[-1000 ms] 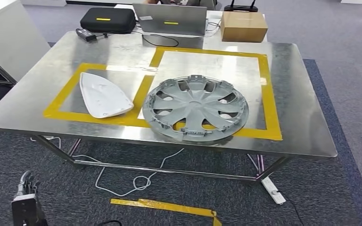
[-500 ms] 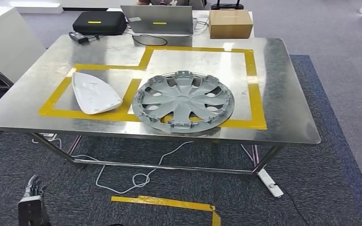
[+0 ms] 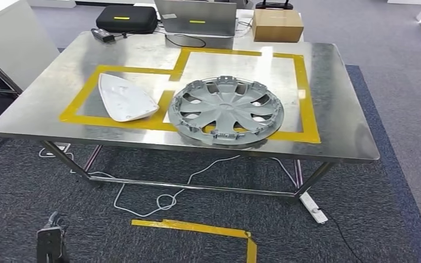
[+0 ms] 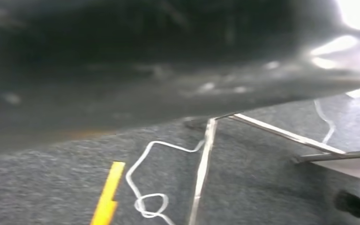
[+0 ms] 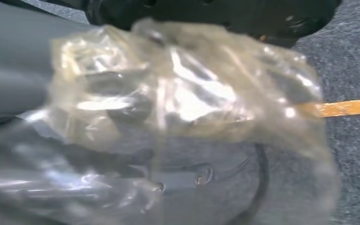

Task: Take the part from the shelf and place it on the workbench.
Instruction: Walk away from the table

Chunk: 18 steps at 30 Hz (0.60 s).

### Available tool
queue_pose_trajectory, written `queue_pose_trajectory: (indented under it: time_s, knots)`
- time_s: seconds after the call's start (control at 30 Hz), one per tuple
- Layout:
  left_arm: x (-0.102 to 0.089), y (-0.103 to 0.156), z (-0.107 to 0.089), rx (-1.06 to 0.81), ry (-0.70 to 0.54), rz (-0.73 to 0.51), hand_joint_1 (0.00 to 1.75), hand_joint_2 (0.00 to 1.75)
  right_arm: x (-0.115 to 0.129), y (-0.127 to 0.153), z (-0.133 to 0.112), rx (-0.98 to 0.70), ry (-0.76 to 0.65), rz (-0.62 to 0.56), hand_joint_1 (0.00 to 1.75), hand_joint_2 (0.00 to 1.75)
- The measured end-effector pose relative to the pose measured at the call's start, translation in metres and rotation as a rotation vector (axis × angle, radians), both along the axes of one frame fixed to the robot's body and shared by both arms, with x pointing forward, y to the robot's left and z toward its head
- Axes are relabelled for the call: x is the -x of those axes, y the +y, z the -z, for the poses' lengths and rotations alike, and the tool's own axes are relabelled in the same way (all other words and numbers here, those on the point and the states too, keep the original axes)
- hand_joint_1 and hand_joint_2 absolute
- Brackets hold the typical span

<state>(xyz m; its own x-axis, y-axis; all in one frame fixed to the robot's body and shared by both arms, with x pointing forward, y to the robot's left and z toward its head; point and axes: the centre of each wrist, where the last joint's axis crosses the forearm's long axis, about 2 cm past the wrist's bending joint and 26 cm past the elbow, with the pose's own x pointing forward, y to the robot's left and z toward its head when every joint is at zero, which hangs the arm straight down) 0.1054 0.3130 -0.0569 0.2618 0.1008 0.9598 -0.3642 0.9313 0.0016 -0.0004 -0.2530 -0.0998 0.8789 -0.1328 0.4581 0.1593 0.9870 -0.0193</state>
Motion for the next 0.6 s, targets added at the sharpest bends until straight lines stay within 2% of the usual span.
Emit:
queue_pose_trajectory:
  time_s: [0.6]
  knots:
    - [0.014,-0.011,0.028,0.073,0.165,0.038,0.00,0.00,0.000,-0.002,-0.001,-0.001,0.007,-0.003,0.00,0.00]
